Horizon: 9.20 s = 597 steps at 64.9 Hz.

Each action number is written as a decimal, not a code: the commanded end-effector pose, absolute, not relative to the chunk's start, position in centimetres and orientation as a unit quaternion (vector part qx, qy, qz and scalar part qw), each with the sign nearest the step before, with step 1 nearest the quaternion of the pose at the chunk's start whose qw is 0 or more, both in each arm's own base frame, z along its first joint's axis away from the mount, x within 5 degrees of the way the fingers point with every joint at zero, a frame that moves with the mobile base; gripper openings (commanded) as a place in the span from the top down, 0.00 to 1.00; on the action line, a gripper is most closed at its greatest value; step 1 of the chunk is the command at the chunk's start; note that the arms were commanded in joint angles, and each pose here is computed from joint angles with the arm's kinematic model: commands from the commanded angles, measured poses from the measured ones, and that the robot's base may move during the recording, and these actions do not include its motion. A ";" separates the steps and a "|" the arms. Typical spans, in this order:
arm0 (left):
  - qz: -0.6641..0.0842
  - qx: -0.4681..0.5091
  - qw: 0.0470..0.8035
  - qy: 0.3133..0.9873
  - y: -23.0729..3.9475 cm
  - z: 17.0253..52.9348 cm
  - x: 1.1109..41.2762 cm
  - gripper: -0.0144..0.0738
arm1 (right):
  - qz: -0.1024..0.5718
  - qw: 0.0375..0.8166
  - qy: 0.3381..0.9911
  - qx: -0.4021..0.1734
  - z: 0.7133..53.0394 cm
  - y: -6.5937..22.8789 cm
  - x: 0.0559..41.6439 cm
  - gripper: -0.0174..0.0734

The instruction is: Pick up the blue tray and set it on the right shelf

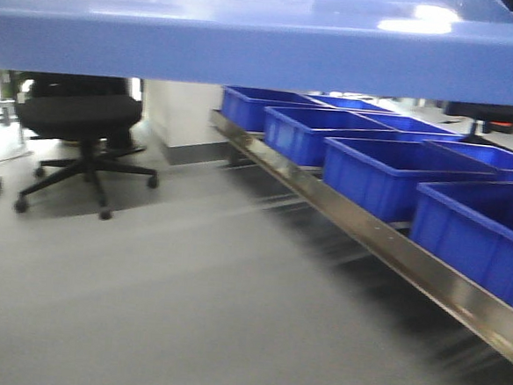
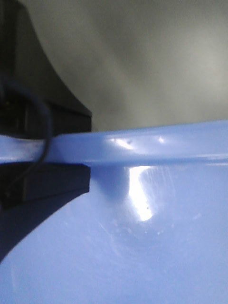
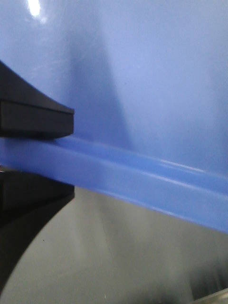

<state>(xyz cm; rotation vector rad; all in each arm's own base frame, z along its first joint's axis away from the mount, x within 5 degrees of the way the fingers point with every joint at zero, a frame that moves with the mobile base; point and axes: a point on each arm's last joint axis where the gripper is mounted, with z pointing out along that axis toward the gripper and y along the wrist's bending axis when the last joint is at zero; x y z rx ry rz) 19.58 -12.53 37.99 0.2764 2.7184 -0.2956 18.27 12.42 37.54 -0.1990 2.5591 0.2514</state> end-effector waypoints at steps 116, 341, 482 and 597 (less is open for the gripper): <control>-0.122 0.116 0.183 0.969 -12.5 39.3 18.2 0.89 | 0.127 0.333 0.930 -0.094 39.4 12.7 18.2 0.75; -0.119 0.060 0.222 0.966 -16.3 36.5 35.4 0.87 | 0.065 0.303 0.947 -0.084 37.6 12.9 35.6 0.74; -0.215 0.171 0.605 0.748 -4.3 32.0 6.8 0.89 | 0.138 0.678 0.716 -0.091 32.0 2.1 6.4 0.74; -0.044 -0.004 0.726 0.686 -0.3 19.5 5.7 0.89 | 0.087 0.687 0.715 -0.098 30.9 1.6 6.2 0.74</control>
